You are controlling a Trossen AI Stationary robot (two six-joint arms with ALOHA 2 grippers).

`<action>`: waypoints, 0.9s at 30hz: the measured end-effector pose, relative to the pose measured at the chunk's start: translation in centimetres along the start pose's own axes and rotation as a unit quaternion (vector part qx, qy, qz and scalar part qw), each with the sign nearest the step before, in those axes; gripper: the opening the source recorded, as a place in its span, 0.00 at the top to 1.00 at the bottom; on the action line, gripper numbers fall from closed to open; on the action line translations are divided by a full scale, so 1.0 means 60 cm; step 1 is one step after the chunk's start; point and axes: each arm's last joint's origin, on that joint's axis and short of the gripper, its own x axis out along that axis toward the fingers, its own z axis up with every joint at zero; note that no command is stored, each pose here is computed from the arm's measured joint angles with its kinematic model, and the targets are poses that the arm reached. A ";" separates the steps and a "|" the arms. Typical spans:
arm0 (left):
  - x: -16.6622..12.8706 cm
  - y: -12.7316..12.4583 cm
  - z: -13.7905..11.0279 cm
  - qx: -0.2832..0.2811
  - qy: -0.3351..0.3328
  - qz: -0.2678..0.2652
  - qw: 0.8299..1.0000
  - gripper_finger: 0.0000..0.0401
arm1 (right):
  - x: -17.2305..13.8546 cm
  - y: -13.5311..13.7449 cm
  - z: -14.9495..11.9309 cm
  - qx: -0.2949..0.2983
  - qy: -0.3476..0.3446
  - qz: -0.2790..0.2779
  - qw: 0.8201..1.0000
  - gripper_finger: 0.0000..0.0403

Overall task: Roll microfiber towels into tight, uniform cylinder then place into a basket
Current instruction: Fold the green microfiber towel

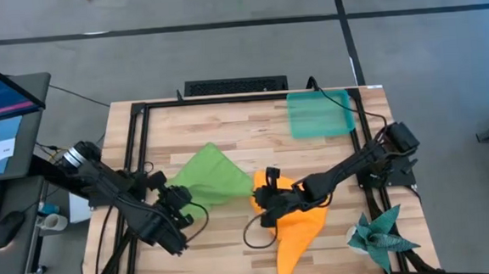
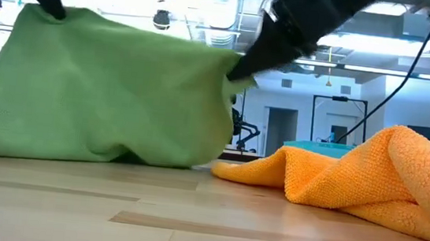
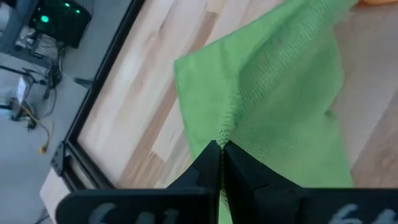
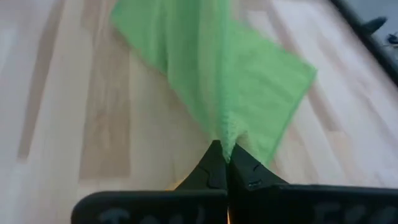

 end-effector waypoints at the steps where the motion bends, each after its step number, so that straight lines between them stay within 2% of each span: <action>1: 0.000 0.009 -0.003 -0.004 -0.001 -0.003 1.000 1.00 | 0.000 -0.006 0.009 0.007 -0.006 -0.004 1.000 0.99; 9: -0.021 0.091 0.013 -0.016 -0.069 -0.031 0.997 1.00 | 0.011 -0.077 0.070 0.004 -0.012 -0.057 0.998 0.99; 18: -0.016 0.204 0.032 -0.038 -0.078 -0.037 0.995 1.00 | -0.006 -0.181 0.157 -0.017 0.000 -0.104 0.994 0.99; 22: -0.011 0.251 0.032 -0.053 -0.083 -0.027 0.995 1.00 | -0.012 -0.226 0.180 -0.004 0.001 -0.125 0.992 0.99; 27: -0.004 0.297 0.034 -0.091 -0.102 0.016 0.990 1.00 | -0.016 -0.278 0.199 0.029 -0.015 -0.154 0.987 0.99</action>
